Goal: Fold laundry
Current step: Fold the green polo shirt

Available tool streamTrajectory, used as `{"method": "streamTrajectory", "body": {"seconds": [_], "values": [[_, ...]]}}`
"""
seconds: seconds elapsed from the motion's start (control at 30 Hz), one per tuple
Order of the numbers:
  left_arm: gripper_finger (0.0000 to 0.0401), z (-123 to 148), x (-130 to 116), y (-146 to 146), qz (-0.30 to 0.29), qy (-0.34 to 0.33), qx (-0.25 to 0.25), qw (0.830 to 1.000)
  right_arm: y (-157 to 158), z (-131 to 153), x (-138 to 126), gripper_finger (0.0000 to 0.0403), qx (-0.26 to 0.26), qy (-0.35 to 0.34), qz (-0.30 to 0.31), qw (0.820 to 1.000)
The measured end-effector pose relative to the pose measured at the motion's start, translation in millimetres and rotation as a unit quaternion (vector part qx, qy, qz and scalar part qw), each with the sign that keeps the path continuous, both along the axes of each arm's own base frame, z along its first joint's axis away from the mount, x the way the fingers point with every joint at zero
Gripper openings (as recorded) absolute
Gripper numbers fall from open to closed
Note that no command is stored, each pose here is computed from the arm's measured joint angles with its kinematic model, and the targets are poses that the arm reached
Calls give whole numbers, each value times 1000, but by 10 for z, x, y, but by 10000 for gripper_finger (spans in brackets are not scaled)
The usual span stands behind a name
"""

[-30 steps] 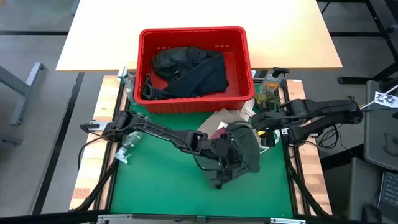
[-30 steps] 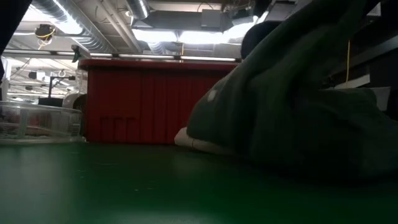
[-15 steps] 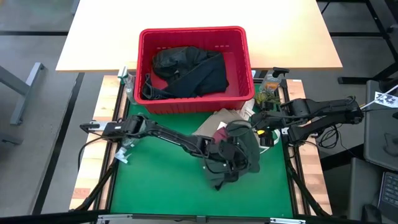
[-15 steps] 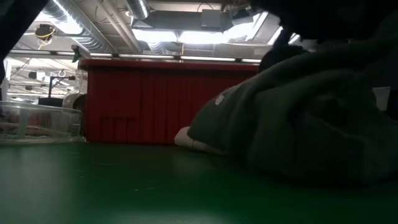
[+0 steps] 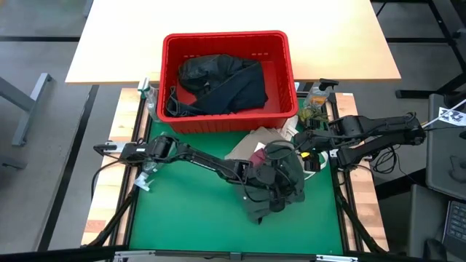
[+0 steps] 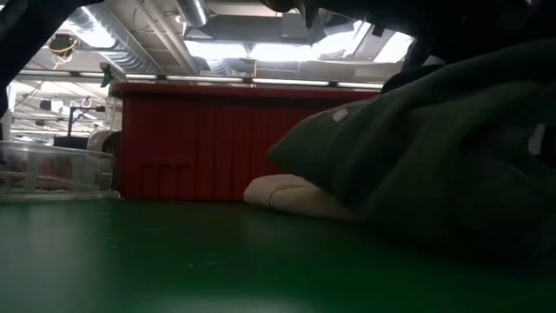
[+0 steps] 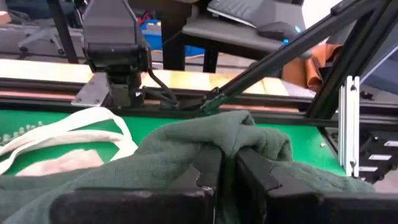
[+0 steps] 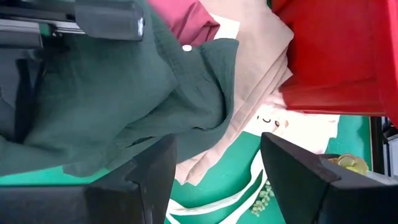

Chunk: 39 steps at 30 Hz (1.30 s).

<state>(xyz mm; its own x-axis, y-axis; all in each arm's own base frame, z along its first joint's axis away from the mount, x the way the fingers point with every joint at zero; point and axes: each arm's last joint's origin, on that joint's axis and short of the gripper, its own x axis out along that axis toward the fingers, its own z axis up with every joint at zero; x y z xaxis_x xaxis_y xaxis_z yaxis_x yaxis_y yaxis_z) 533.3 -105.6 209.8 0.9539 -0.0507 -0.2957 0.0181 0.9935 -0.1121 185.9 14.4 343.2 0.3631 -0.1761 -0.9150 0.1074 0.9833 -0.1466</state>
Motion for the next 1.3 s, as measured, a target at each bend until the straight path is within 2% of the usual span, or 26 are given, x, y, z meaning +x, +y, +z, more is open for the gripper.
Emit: {"method": "streamTrajectory", "body": {"seconds": [0.13,0.37,0.47,0.6,0.77,0.87,0.93,1.1,1.2,1.3], "values": [[58,-4,-1,3,1,2,0,1000,0,0,0,233,0,0,0,1000],[144,0,5,28,5,0,1,1000,0,0,0,233,0,0,0,1000],[173,22,14,41,-2,-13,39,999,0,0,0,233,0,0,0,1000],[195,120,39,53,-6,-66,84,994,0,0,0,233,0,0,0,1000],[200,163,48,85,1,-84,89,993,0,0,0,233,1,0,0,1000],[196,222,8,92,6,-63,96,993,13,-2,0,233,23,1,3,1000],[192,374,-72,105,10,-41,109,993,30,-5,-1,233,54,3,4,999],[182,683,-357,158,6,59,123,991,71,3,22,233,121,-5,5,993],[179,773,-542,167,11,127,103,987,86,24,68,233,140,-29,14,990],[179,875,-727,162,28,179,60,982,97,36,125,233,149,-54,21,987]]}}
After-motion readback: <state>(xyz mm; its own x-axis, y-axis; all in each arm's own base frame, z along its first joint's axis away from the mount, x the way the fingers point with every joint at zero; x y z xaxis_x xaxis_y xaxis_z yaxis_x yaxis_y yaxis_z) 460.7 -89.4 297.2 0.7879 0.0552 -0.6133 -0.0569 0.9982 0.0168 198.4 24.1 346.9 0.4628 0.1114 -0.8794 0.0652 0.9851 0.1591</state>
